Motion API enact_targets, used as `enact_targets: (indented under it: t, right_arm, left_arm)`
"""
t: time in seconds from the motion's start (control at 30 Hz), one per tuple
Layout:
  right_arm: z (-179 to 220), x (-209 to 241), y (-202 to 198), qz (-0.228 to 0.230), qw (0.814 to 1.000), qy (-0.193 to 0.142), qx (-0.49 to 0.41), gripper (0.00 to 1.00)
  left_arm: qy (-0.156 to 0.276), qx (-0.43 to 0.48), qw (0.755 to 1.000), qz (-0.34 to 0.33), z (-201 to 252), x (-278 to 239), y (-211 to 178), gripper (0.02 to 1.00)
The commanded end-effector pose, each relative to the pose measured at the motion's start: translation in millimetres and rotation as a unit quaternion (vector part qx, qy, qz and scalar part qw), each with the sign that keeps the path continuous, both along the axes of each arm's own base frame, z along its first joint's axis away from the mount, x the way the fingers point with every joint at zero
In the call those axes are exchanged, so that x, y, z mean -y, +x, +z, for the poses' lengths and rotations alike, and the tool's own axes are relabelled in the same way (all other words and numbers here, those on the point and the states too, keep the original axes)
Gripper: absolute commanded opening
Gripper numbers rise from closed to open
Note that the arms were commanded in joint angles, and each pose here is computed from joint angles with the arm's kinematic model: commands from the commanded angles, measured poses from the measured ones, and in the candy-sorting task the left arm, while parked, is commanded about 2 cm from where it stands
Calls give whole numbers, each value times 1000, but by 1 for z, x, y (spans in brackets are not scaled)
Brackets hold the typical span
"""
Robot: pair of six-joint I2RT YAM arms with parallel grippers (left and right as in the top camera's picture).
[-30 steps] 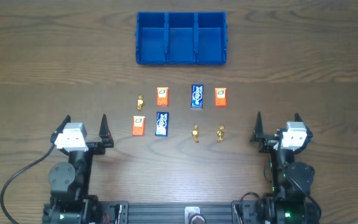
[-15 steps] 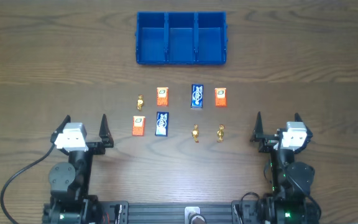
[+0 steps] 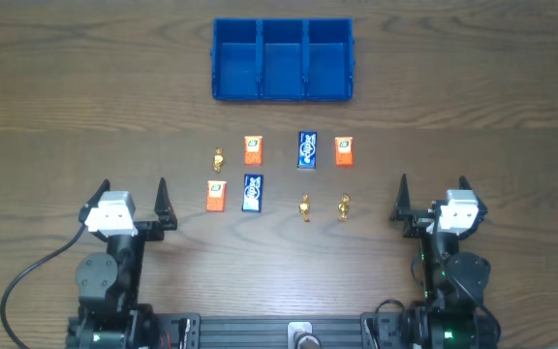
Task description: Sort Candies Into Trays
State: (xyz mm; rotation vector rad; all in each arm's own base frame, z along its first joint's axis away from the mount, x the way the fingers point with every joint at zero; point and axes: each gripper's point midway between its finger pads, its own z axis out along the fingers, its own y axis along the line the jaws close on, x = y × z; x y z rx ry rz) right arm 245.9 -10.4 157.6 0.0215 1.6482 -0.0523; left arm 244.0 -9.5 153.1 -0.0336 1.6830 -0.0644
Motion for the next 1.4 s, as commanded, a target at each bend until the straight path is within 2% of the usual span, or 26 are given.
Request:
enact_targets:
  t: [0.03, 0.63, 0.83, 0.93, 1.13, 1.27, 1.4]
  right_arm:
    - [-1, -1, 0, 3, 1000, -7, -1, 998]
    - [-1, -1, 0, 3, 1000, -7, -1, 998]
    - [-1, -1, 0, 3, 1000, -7, -1, 998]
    - [-2, -1, 0, 3, 1000, -7, -1, 998]
    - [-1, -1, 0, 3, 1000, -7, -1, 998]
    - [-2, -1, 0, 3, 1000, -7, -1, 998]
    - [-1, -1, 0, 3, 1000, -7, -1, 998]
  left_arm:
    - [5, -26, 1000, 0, -18, 0, -1, 998]
    - [6, -23, 1000, -4, -16, 3, -1, 998]
    - [-5, -14, 999, -51, 20, 24, -8, 998]
    - [-1, -57, 995, -83, 40, 36, -15, 998]
    - [9, -212, 971, -109, 71, 51, -18, 998]
    - [5, -334, 937, -104, 62, 63, -4, 998]
    - [10, -428, 898, -98, 29, 82, 16, 998]
